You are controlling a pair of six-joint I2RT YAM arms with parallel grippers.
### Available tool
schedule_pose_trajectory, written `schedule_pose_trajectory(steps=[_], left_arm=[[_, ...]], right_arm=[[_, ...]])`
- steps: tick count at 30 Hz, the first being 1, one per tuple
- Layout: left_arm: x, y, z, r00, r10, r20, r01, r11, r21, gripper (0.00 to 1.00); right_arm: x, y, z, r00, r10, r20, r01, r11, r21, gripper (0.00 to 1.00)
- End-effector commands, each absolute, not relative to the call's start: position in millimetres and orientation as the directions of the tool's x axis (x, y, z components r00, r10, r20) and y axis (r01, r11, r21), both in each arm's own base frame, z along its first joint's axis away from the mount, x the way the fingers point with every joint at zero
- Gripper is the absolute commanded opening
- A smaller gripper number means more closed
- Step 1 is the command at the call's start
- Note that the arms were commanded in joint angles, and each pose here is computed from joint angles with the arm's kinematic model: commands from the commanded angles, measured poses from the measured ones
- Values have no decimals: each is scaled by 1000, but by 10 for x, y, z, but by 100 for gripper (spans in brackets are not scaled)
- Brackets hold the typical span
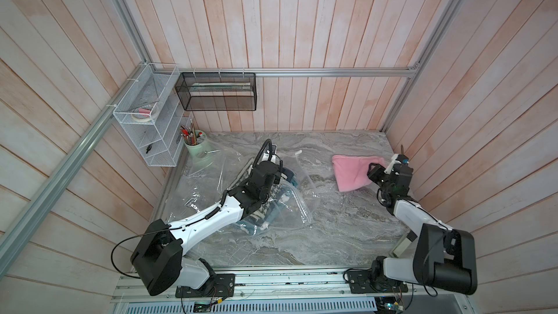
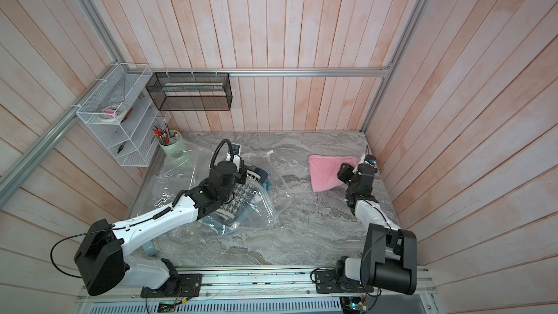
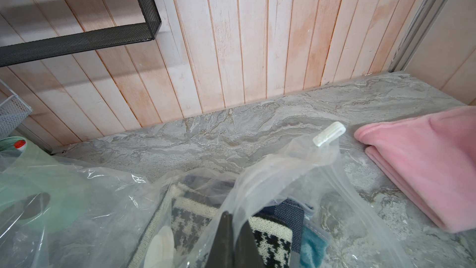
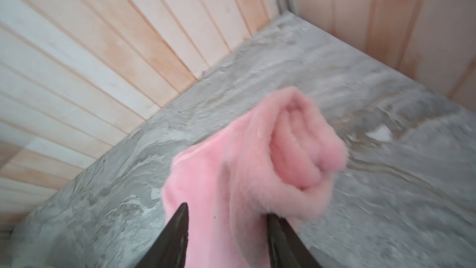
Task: Take the blanket out of the vacuum bag
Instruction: Place the blanket at the center of the board, then move the blanket to the corner of the board.
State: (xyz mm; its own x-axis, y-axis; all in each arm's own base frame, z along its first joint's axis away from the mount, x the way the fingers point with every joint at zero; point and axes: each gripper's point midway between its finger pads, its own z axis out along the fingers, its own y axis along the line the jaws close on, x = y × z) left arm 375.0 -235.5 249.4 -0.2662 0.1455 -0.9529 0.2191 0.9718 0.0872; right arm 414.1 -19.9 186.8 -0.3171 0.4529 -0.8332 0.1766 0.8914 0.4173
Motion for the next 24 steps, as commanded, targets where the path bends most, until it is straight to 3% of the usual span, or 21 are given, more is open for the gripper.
schedule_pose_trajectory(steps=[1, 6, 9, 13, 19, 24], left_arm=[[3750, -2348, 2496, -256, 110, -961, 221, 974, 52, 0], [3742, -2375, 2550, -255, 93, -962, 233, 972, 32, 0], [3707, -2343, 2537, -260, 84, -962, 231, 973, 22, 0], [3683, -2296, 2499, -268, 88, -960, 219, 975, 28, 0], [3681, -2279, 2528, -261, 87, -961, 214, 976, 31, 0], [3694, -2289, 2563, -260, 98, -961, 215, 976, 42, 0]], right_arm=[[4125, -288, 1676, -472, 245, -847, 266, 955, 128, 51], [4371, -220, 1056, -726, 132, -675, 232, 971, -59, 54], [4328, -224, 700, -793, 116, -598, 243, 960, -136, 55], [4338, -96, 417, -815, 149, -560, 226, 972, -70, 55], [4237, 186, -32, -893, 183, -410, 181, 983, 45, 56], [4462, 90, -92, -886, 235, -400, 208, 972, 112, 56]])
